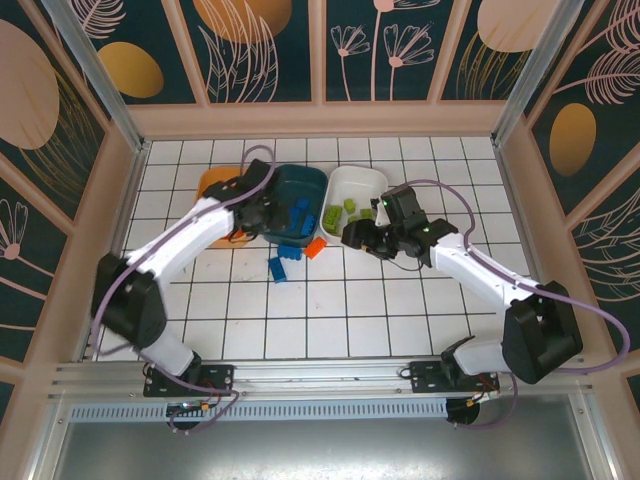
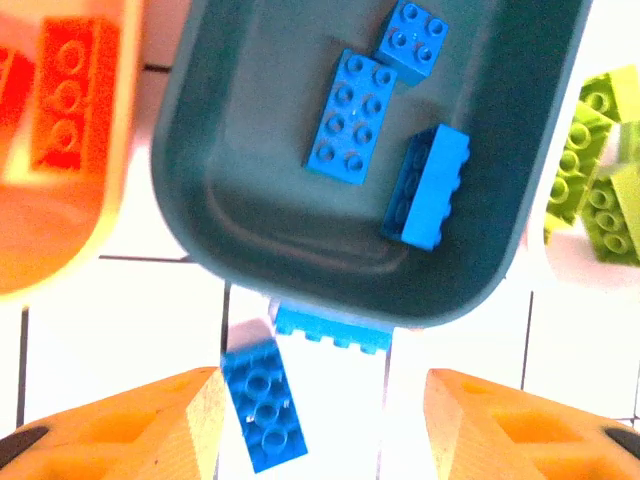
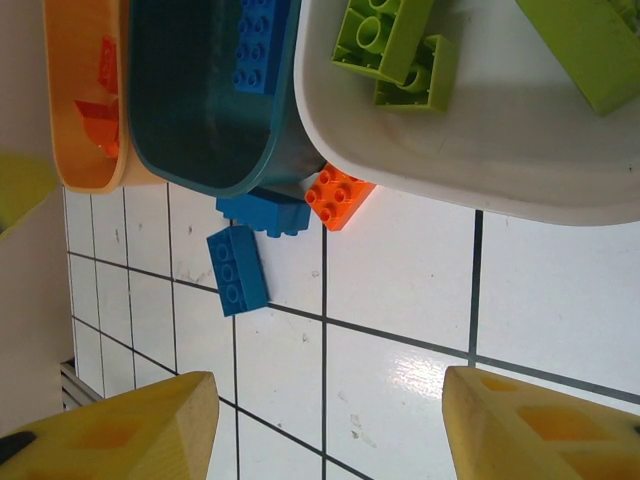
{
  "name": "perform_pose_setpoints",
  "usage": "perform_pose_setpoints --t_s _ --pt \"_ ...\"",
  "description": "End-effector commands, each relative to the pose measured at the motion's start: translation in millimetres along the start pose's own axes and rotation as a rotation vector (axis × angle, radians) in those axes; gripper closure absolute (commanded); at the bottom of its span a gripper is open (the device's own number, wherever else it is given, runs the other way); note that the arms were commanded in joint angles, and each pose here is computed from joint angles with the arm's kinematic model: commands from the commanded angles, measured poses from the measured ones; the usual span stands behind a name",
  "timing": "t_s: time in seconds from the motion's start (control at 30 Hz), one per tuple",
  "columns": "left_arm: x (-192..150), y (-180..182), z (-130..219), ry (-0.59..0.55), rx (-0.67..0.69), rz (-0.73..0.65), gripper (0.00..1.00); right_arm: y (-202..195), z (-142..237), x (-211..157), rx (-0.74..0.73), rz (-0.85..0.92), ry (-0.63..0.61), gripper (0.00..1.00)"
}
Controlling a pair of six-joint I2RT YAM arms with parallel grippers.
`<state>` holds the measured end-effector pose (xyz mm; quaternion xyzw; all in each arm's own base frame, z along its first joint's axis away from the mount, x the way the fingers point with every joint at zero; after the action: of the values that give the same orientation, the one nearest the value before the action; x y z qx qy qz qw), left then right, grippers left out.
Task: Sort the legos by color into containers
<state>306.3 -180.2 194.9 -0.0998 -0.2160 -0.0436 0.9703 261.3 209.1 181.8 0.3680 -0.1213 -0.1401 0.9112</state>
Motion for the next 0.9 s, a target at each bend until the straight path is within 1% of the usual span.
perform_pose_setpoints --t_s 0.0,0.1,0.2,0.33,0.63,0.77,0.87 --pt "-38.1 -1.2 -3.9 0.042 -0.031 0.082 0.46 -6.2 -8.4 -3.6 -0.009 0.024 0.019 0.39" --pt "-65.2 -1.2 -18.5 0.078 -0.054 0.12 0.47 -7.6 -11.5 -3.7 -0.015 0.032 0.029 0.39" --pt "-79.3 -4.7 -36.4 0.093 -0.089 0.152 0.47 -7.1 -12.6 -3.3 -0.02 0.043 0.036 0.39" --pt "-82.7 -11.9 -57.0 0.117 -0.112 0.163 0.46 -7.5 -10.2 -3.2 -0.033 0.054 0.033 0.39" --pt "-84.6 -13.4 -89.5 0.192 -0.055 0.121 0.46 -13.2 -1.5 -8.9 -0.042 0.056 0.021 0.39" --pt "-92.0 -8.3 -98.2 0.226 -0.021 0.115 0.47 -16.3 2.3 -8.1 -0.043 0.052 0.008 0.39" --pt "-96.2 -6.3 -100.6 0.247 -0.008 0.106 0.5 -18.4 3.7 -7.2 -0.041 0.046 0.002 0.39"
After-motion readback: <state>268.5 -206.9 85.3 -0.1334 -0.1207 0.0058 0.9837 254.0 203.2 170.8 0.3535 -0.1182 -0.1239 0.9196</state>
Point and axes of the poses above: each hand's point on the last joint's axis, 136 mm out from that joint toward the fingers, its own z axis back along the fingers, its own y axis along the line the jaws close on, x = y × z, the point moved 5 cm from there along z, back along the fingers, and after that the axes turned 15 degrees about -z, right-handed, at the moved point
